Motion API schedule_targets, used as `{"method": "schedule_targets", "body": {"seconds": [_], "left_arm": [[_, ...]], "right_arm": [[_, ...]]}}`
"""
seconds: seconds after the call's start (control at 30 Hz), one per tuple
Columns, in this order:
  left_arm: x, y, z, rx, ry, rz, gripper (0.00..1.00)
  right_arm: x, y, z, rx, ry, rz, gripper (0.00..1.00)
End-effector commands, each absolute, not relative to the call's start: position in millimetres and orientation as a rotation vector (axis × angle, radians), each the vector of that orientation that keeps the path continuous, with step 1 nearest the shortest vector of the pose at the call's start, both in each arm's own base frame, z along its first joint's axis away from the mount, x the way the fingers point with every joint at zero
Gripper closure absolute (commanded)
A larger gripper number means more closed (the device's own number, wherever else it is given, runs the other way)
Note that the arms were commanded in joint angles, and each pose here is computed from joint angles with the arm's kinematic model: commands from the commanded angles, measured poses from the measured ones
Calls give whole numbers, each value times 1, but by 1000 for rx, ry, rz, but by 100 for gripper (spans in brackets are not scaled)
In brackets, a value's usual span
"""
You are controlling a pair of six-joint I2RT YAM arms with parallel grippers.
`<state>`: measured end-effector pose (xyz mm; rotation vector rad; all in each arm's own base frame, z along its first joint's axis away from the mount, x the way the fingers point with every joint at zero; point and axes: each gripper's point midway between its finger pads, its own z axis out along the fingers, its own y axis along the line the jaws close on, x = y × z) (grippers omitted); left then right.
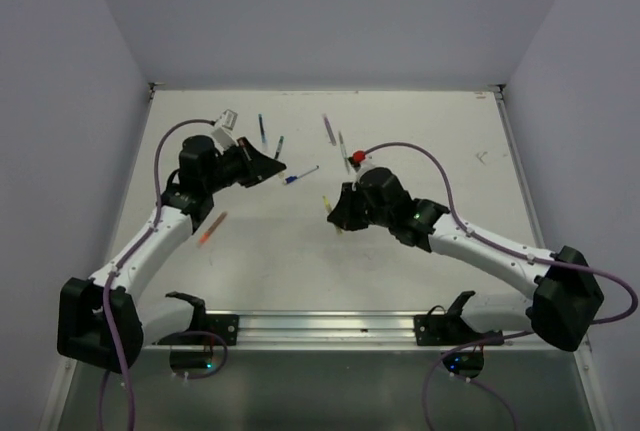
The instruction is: Open the pen caps
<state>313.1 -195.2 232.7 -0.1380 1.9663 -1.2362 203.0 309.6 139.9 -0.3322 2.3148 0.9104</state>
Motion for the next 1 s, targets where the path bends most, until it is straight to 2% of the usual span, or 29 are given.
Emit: {"method": "schedule_targets", "body": {"seconds": [0.0,0.07,0.23,0.67,0.97], "left_arm": [[305,-191,178,-83,2210,-946,100],[292,-212,158,-35,2278,-921,100],[278,-246,123,55,2407,-878,100],[316,-274,57,112,2597,-489,100],[309,-262,18,124,2687,-305,100]], "right_arm": [[249,243,146,-156,2378,533,100],[272,212,147,-110,2371,302,100],[297,169,127,-39,2427,56,100],[321,142,55,-32,2616,14,100],[323,146,38,-33,2632,40,98]]}}
